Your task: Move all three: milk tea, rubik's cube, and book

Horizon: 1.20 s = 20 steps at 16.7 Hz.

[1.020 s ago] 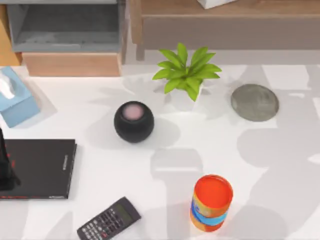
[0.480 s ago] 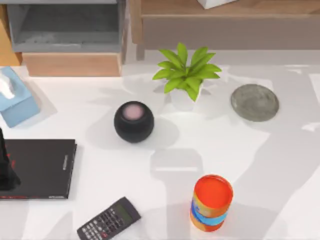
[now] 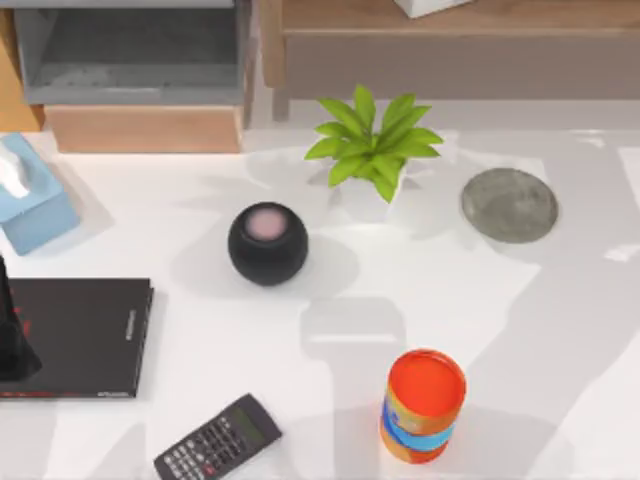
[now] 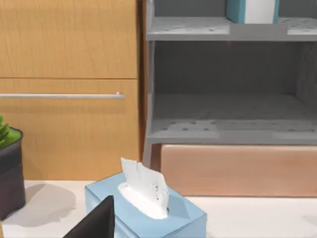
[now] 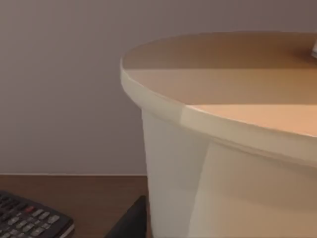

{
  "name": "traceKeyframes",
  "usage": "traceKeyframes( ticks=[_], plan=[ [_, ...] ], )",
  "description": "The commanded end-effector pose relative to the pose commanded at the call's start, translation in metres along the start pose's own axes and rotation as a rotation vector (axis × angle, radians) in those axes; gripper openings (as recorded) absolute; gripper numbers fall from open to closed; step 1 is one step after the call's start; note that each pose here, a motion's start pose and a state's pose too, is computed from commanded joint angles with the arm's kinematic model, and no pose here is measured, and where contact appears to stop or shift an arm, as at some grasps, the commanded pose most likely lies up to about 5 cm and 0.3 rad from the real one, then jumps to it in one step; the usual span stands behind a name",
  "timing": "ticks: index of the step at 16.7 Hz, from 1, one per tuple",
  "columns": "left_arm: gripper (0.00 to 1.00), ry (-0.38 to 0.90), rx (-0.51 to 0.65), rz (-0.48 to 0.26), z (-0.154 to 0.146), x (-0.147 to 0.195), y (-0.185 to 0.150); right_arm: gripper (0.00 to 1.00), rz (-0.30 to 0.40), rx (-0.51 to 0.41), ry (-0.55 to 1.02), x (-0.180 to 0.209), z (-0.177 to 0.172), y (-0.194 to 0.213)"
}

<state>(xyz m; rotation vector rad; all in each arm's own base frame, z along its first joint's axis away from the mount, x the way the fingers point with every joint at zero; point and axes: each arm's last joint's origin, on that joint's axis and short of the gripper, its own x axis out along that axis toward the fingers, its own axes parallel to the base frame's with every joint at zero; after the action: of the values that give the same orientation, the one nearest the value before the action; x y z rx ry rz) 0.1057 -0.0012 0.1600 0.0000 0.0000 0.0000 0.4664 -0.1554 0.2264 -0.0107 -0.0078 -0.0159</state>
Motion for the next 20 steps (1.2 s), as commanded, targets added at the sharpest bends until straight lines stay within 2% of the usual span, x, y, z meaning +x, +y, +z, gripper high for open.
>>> traceKeyframes(
  ticks=[8, 18, 20],
  plan=[
    [1.00, 0.000, 0.000, 0.000, 0.000, 0.000, 0.000, 0.02, 0.000, 0.000, 0.000, 0.000, 0.000, 0.000],
    [1.00, 0.000, 0.000, 0.000, 0.000, 0.000, 0.000, 0.00, 0.005, 0.002, 0.000, 0.000, 0.001, 0.001],
    [1.00, 0.000, 0.000, 0.000, 0.000, 0.000, 0.000, 0.00, 0.068, 0.027, 0.022, 0.003, -0.006, 0.016]
  ],
)
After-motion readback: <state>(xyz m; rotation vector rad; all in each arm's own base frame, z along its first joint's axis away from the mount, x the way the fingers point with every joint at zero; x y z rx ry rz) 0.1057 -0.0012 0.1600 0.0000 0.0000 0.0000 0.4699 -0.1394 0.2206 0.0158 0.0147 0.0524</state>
